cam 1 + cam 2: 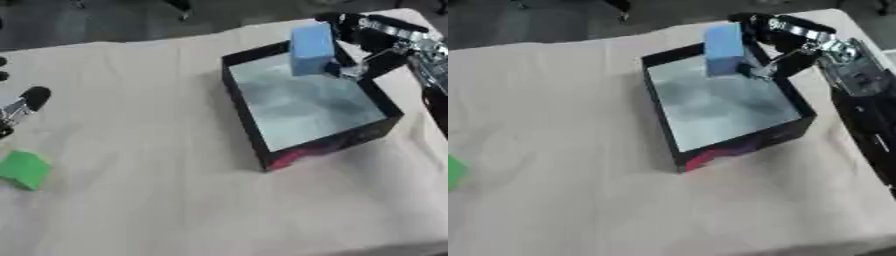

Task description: Pick up the objects with one hand, pass them to the other hand, and then place them into the box on the other side of the table.

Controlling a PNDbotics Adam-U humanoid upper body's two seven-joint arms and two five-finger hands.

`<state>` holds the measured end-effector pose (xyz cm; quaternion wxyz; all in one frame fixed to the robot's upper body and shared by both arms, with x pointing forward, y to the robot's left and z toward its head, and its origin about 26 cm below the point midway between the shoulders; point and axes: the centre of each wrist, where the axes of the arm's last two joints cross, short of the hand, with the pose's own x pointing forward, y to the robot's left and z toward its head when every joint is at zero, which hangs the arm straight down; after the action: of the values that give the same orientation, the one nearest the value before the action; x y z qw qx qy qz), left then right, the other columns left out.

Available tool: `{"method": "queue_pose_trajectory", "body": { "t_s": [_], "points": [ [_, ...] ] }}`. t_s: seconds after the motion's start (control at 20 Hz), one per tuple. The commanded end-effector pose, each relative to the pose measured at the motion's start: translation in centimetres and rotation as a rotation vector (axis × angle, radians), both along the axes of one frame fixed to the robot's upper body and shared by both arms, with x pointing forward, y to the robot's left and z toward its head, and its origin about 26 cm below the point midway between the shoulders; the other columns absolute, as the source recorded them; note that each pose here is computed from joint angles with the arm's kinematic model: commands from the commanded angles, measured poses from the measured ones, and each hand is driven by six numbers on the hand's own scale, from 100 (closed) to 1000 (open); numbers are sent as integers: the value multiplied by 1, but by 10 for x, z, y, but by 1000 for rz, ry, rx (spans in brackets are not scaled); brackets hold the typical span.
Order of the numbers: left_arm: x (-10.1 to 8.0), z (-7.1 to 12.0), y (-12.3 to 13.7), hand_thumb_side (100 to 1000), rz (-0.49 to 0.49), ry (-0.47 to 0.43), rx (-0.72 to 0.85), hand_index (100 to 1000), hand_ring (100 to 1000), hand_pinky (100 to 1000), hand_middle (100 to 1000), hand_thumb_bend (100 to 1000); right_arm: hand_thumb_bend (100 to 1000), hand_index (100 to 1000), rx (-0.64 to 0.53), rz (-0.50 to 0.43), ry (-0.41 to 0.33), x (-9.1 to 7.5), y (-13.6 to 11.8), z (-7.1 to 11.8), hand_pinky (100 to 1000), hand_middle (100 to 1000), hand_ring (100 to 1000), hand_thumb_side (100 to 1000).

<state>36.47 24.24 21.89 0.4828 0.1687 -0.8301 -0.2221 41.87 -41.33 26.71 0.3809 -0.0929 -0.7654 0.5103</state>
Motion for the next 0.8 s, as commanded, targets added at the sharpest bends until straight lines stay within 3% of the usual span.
{"method": "queue_pose_trajectory", "body": {
  "t_s": [0.05,0.55,0.7,0.8],
  "points": [
    [-3,12,10,413,22,-39,18,874,744,851,733,677,390,1000,-218,141,-123,-5,-9,15,1000,951,1000,100],
    [-3,13,12,409,30,-40,20,877,744,851,733,668,391,1000,-210,143,-155,-7,-8,18,1000,960,1000,102],
    [-3,16,15,396,43,-47,32,876,746,849,735,658,100,1000,-126,139,-120,-8,-6,20,1000,963,1000,100],
    [-2,20,19,382,57,-51,69,877,756,850,741,655,100,1000,-25,144,-79,-11,-1,27,1000,966,1000,100]
  ]
}}
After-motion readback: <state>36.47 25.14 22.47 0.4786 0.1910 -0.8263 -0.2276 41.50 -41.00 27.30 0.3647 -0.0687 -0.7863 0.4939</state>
